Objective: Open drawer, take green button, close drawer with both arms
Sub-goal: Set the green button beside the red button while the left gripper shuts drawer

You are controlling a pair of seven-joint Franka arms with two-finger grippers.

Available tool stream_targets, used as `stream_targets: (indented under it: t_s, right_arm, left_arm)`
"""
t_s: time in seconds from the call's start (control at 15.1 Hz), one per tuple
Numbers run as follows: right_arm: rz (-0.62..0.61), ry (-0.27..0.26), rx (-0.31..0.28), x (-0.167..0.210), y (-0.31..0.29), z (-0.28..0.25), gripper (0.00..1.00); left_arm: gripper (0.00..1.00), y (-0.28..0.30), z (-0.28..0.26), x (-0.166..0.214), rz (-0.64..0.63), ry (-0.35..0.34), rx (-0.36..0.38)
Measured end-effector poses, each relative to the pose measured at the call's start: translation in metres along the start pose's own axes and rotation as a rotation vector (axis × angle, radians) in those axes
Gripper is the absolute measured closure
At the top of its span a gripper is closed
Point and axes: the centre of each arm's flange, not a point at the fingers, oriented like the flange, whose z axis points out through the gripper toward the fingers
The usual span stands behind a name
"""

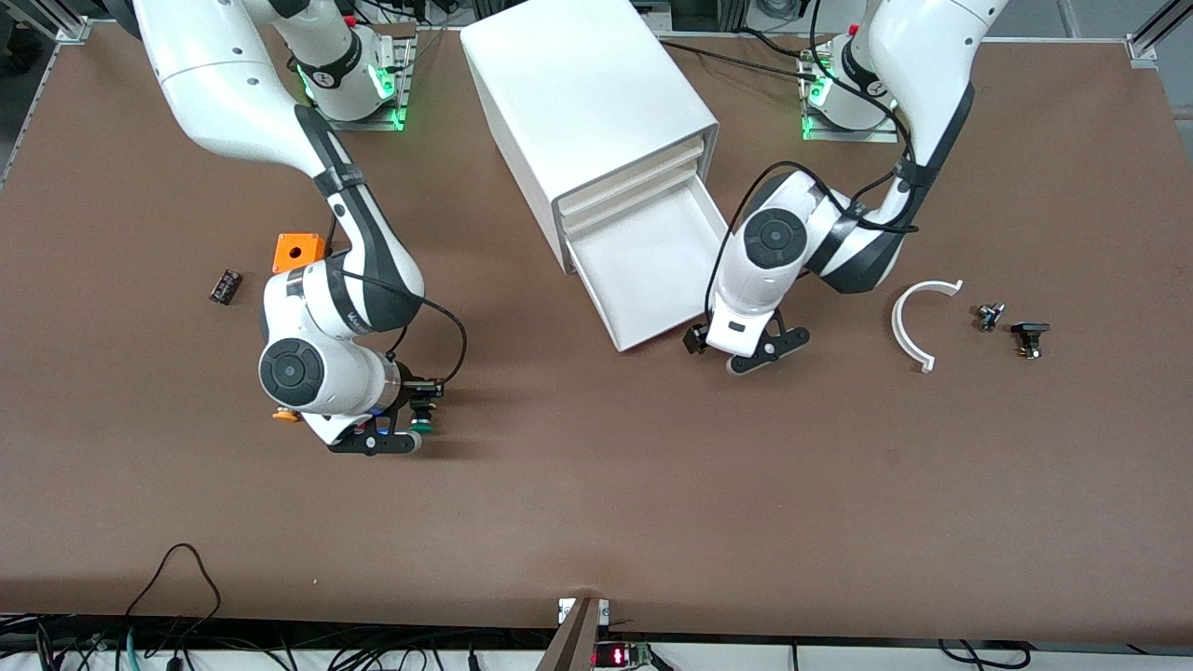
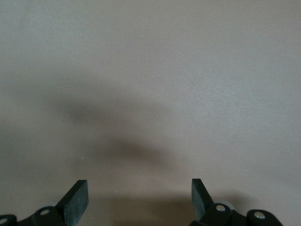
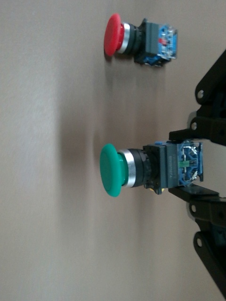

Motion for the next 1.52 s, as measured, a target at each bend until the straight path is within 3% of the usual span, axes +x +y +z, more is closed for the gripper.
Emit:
stream_targets:
  t_s: [0.4,0.73,0.79,0.99,1.19,1.52]
  right_arm:
    - [0.011,0.029,-0.005,-0.011,0.018,0.051,0.59]
    - [0.026,0.034,-0.004,-0.011,0.023,0.054,0.54]
    - [0.031,0.037,-0.003,-0.009,0.026,0.053,0.51]
    - [0.048,0.066,0.007,-0.002,0.036,0.039,0.26]
    - [0.051,0.126,0.025,0.004,0.04,-0.005,0.02]
    - [0.032,0.222,0.035,-0.002,0.041,-0.096,0.0]
  left_arm:
    - [0.03,0.005,0.021,-0.019,0.013,-0.013,0.02]
    - [0.02,0.019,0.026,-0.054,0.042,-0.042,0.017]
    - [0.02,0.02,0.025,-0.056,0.045,-0.044,0.016]
    - [0.02,0.022,0.027,-0.065,0.059,-0.053,0.017]
    - [0.02,0.028,0.03,-0.093,0.082,-0.086,0.02]
    - [0.01,0.036,0.031,-0.137,0.114,-0.147,0.06]
